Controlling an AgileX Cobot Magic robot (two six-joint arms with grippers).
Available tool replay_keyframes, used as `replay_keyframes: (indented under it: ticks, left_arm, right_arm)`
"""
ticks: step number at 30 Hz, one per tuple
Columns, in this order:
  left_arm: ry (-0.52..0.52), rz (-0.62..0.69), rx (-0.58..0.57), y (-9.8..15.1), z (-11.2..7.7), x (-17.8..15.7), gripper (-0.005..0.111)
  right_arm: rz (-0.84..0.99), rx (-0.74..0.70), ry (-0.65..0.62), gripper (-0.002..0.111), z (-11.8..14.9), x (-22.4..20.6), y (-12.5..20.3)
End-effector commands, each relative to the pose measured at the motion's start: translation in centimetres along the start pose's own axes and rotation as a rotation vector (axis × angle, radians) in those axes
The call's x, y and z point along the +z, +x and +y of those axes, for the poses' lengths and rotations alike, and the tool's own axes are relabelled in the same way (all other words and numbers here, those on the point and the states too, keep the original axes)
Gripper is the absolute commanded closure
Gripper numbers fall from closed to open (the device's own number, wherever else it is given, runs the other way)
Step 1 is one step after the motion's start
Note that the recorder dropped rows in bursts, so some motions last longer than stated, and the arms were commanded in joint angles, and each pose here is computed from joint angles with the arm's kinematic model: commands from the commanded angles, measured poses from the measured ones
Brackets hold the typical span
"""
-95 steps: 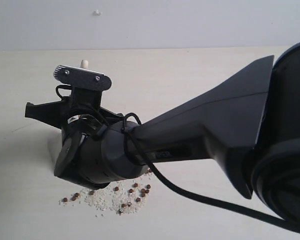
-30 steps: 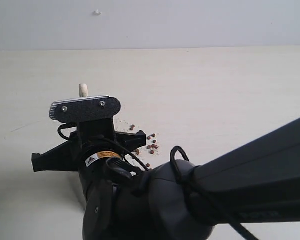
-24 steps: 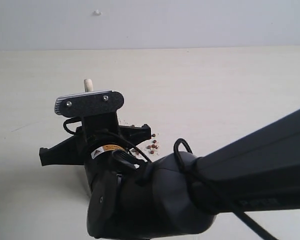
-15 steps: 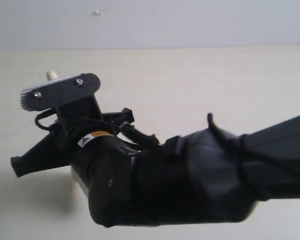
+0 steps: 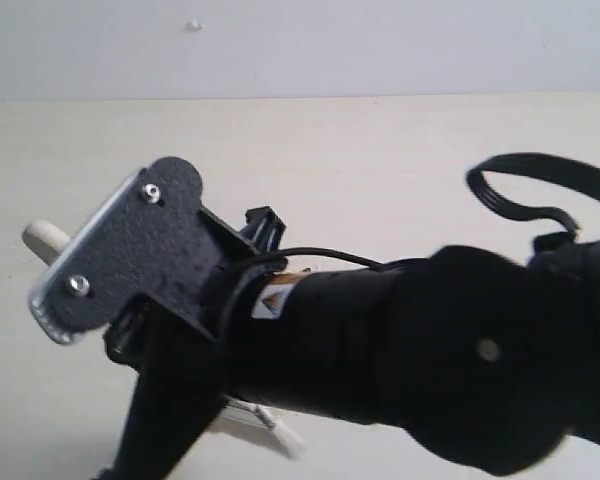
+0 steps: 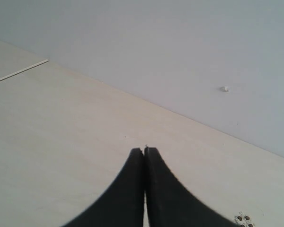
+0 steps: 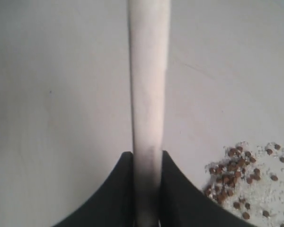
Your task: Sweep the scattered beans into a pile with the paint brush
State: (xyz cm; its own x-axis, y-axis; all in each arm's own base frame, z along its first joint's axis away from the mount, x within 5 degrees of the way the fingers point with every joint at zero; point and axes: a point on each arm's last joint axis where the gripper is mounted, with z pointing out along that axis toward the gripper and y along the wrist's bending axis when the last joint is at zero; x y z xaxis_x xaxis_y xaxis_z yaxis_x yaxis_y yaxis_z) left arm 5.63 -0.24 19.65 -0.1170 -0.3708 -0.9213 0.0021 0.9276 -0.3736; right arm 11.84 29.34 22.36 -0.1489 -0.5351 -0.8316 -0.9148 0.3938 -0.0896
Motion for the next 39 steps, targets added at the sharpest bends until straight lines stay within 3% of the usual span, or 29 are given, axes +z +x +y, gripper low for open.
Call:
replay_keyframes:
  ticks: [1, 6, 14, 20, 22, 25, 30, 36, 39]
  left_arm:
    - [0.006, 0.001, -0.004, 0.1, 0.0, 0.0, 0.107]
    - [0.006, 0.001, -0.004, 0.1, 0.0, 0.0, 0.107]
    - [0.006, 0.001, -0.004, 0.1, 0.0, 0.0, 0.107]
    - [0.006, 0.001, -0.004, 0.1, 0.0, 0.0, 0.107]
    - [0.006, 0.001, -0.004, 0.1, 0.0, 0.0, 0.107]
    - [0.006, 0.001, -0.004, 0.1, 0.0, 0.0, 0.107]
    - [0.006, 0.001, -0.004, 0.1, 0.0, 0.0, 0.107]
    - [0.006, 0.001, -0.004, 0.1, 0.0, 0.0, 0.107]
    - [0.006, 0.001, -0.004, 0.1, 0.0, 0.0, 0.107]
  right_arm:
    - [-0.009, -0.149, -0.010, 0.108, -0.2, -2.2, 1.1]
    - [0.041, -0.305, -0.135, 0.108, 0.8, -3.2, 1.3]
    - [0.084, -0.336, -0.236, 0.108, 1.6, -3.3, 1.3]
    - [-0.012, -0.548, -0.576, 0.108, 3.8, -3.7, -0.4]
    - [-0.093, -0.546, -0.666, 0.108, 3.2, -3.7, -1.2]
    - [-0.136, -0.378, -0.684, 0.108, -0.4, -3.3, -1.1]
    - [-0.261, -0.175, -0.905, 0.108, -3.6, -3.8, 1.0]
    - [-0.241, 0.057, -0.790, 0.108, -6.5, -1.0, 4.4]
    - [-0.140, 0.060, -0.713, 0.108, -7.6, 1.8, 5.7]
